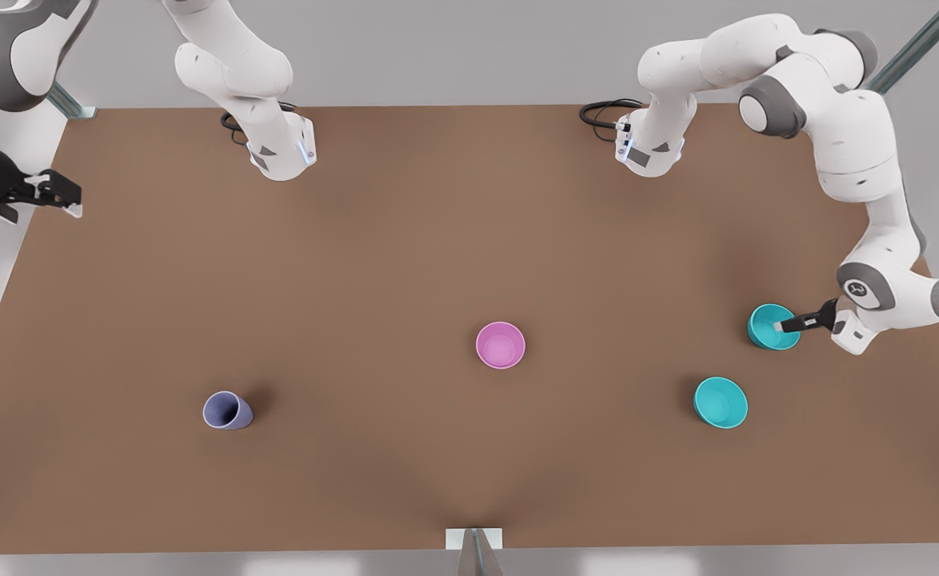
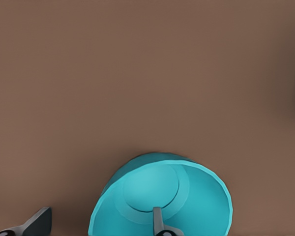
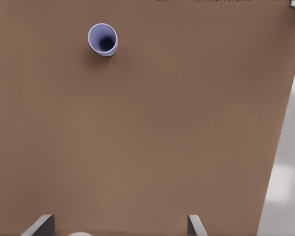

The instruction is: Stack the blue bowl on the pink bowl

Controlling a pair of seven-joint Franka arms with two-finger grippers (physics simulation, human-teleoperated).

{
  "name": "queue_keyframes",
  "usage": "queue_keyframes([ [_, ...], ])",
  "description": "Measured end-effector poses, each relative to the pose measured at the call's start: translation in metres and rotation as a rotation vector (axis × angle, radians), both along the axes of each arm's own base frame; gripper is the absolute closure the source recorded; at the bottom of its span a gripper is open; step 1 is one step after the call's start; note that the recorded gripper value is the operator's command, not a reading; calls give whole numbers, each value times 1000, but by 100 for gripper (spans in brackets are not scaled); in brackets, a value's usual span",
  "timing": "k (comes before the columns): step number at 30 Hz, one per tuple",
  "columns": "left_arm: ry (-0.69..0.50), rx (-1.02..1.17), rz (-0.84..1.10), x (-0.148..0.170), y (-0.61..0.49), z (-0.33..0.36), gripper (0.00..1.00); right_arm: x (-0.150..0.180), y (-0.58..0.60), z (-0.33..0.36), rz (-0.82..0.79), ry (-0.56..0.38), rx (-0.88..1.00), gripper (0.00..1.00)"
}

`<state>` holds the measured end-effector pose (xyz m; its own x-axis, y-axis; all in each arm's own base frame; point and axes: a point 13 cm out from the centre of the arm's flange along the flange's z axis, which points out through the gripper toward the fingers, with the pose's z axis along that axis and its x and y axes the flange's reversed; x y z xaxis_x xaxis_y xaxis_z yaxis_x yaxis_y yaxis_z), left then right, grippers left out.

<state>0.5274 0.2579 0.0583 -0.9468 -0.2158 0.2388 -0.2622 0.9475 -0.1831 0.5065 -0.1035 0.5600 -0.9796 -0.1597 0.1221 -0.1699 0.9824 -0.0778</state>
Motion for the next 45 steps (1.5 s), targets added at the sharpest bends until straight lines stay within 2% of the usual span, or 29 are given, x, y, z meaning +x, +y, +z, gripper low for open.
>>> queue_keyframes([
  [1,-1,-6,-7,0,-1,-1,46,1,6,0,17,1,1,0],
  [4,-7,-27,-30,-1,-5,1,71,4,25,-1,64,6,2,0],
  [5,-8,-35,-38,0,-7,3,74,5,30,-2,78,7,2,0],
  [11,-22,-60,-75,3,-14,16,79,8,47,-3,129,14,-3,0],
  [15,-104,-69,-134,38,-51,82,79,8,42,-4,128,17,-4,0],
  [17,-130,-76,-275,74,-134,126,79,7,34,-5,118,20,-3,0],
  [20,-133,-91,-581,113,-356,152,79,5,18,-6,92,23,-2,0],
  [23,-124,-150,-762,104,-556,140,79,2,0,-7,60,24,-2,0],
  [25,-103,-155,-810,77,-642,125,79,0,-11,-7,41,26,-2,0],
  [27,-72,-138,-786,59,-672,112,79,-2,-20,-8,25,27,-2,0],
  [29,-48,-118,-727,56,-676,104,79,-3,-26,-10,15,30,-1,0],
  [45,26,5,-383,71,-645,81,79,9,13,-14,104,36,0,0],
])
